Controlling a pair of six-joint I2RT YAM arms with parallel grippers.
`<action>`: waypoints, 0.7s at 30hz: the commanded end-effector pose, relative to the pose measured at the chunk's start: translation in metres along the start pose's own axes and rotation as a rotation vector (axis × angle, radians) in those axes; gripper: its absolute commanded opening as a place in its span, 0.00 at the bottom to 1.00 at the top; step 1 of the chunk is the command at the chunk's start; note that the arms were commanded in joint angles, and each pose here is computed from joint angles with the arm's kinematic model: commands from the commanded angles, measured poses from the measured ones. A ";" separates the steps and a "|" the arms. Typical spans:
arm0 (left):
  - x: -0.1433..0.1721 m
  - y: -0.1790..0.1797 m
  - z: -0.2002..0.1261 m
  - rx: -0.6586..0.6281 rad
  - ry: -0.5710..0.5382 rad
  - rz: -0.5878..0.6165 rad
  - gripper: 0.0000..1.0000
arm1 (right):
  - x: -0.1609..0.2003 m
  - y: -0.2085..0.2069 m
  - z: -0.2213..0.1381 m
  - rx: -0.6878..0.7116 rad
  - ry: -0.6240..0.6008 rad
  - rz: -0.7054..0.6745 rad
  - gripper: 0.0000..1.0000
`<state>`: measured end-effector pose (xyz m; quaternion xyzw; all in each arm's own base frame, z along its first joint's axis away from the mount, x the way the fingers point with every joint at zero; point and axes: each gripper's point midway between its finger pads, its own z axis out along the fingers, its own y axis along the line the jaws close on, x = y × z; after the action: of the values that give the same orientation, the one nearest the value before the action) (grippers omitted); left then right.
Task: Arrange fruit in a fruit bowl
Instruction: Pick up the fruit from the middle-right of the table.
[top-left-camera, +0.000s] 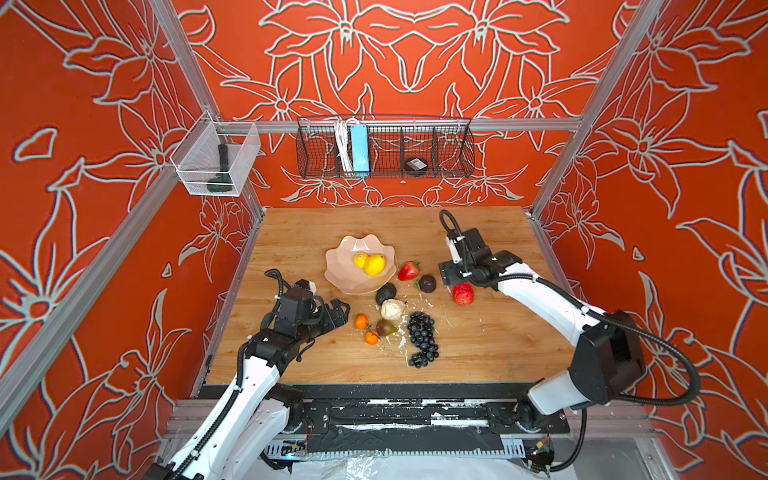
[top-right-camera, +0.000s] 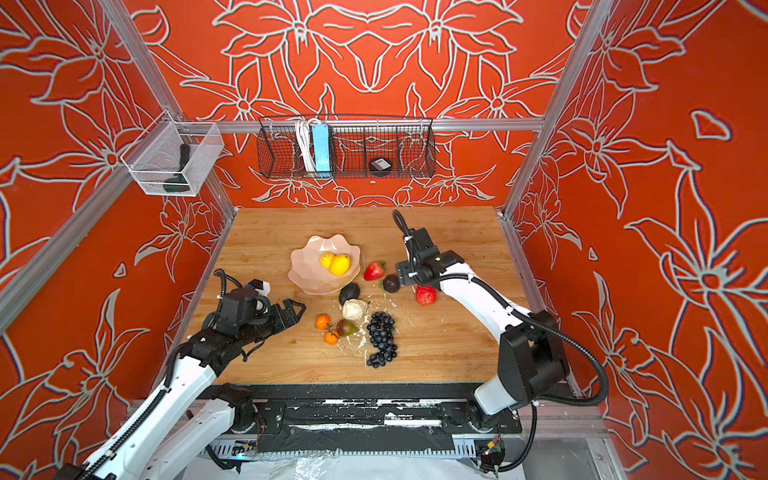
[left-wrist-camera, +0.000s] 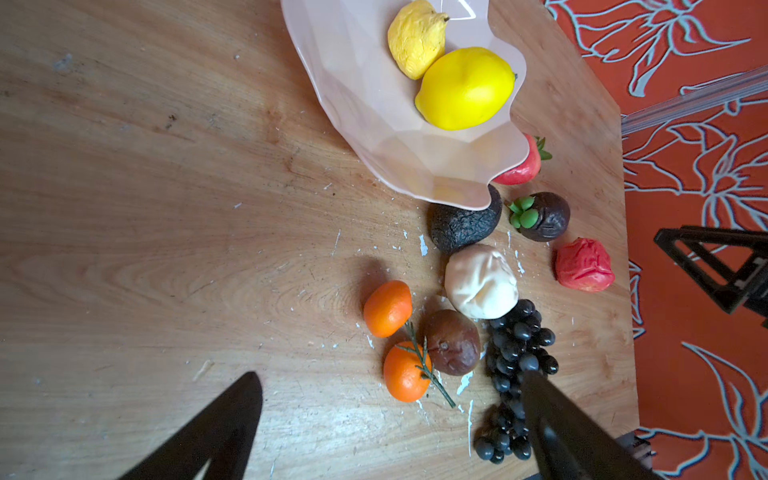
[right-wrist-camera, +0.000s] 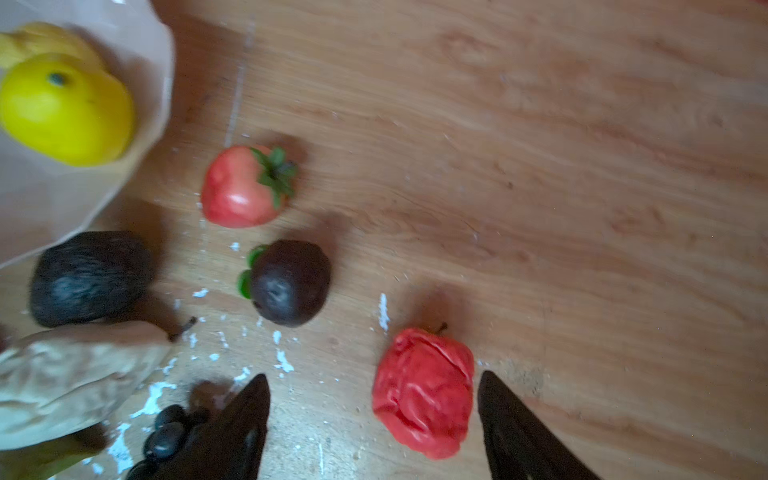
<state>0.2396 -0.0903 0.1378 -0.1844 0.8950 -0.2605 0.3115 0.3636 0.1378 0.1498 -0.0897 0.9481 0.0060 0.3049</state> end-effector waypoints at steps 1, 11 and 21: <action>0.000 -0.004 -0.001 0.024 -0.013 0.016 0.97 | 0.013 -0.027 0.002 0.077 0.001 0.165 0.79; 0.006 0.000 0.000 0.013 -0.011 0.033 0.97 | 0.050 -0.034 0.041 0.049 0.160 0.308 0.89; 0.006 -0.002 0.001 0.018 -0.012 0.035 0.98 | 0.066 -0.033 0.060 0.051 0.204 0.310 0.84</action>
<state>0.2356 -0.0946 0.1358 -0.1694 0.8948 -0.2632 0.3185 0.3517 0.0988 0.0728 0.0507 0.9759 0.0168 0.2117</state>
